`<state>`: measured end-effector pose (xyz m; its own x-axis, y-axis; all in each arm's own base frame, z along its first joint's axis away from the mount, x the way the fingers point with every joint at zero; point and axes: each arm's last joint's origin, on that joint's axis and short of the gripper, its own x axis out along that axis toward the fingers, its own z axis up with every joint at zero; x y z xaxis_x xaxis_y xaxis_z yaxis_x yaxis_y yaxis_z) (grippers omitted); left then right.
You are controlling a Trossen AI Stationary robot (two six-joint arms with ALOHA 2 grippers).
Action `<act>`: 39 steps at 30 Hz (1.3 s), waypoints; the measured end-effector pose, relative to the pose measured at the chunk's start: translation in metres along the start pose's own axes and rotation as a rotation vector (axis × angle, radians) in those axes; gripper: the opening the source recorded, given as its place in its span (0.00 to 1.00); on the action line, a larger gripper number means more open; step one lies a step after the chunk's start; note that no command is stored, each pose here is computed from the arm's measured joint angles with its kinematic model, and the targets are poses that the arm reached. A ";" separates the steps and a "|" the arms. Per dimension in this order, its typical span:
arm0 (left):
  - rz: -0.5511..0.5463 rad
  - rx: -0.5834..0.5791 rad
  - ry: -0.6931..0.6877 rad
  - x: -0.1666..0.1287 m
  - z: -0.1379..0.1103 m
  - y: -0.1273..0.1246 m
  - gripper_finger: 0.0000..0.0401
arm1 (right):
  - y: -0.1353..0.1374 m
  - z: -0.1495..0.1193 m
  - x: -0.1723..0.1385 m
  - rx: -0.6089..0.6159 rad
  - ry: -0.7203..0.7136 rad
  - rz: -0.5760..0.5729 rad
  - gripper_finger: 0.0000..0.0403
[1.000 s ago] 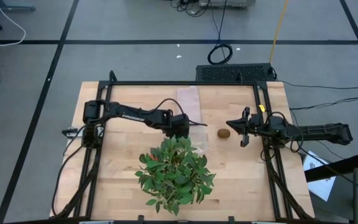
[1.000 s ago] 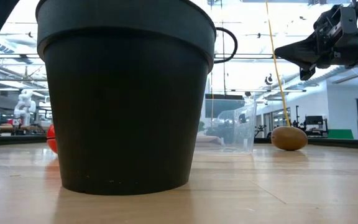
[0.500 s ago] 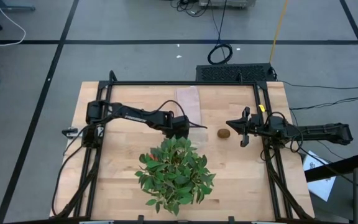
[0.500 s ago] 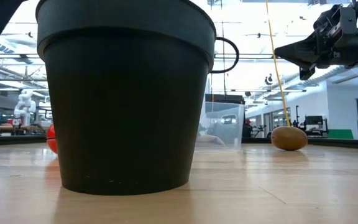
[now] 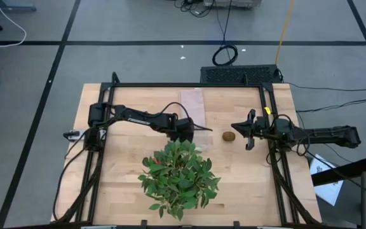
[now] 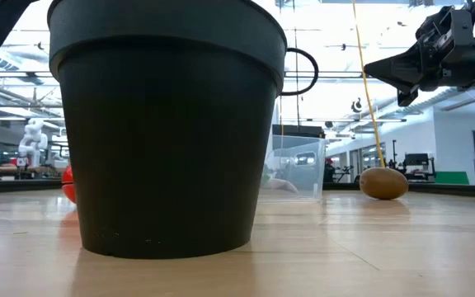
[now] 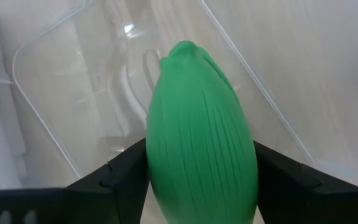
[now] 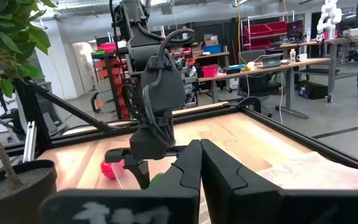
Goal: Pick and placing Produce into tupperware
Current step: Put the corn into the transparent bin
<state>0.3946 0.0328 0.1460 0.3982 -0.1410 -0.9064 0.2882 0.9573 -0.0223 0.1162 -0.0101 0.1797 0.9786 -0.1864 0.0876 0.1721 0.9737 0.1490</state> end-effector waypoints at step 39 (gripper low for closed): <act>0.055 0.069 -0.040 -0.022 0.031 0.000 0.77 | 0.000 0.000 0.000 0.003 0.000 0.000 0.00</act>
<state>0.4123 0.0283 0.1792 0.4491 -0.1001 -0.8879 0.3237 0.9444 0.0573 0.1163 -0.0101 0.1797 0.9786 -0.1864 0.0873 0.1718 0.9733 0.1524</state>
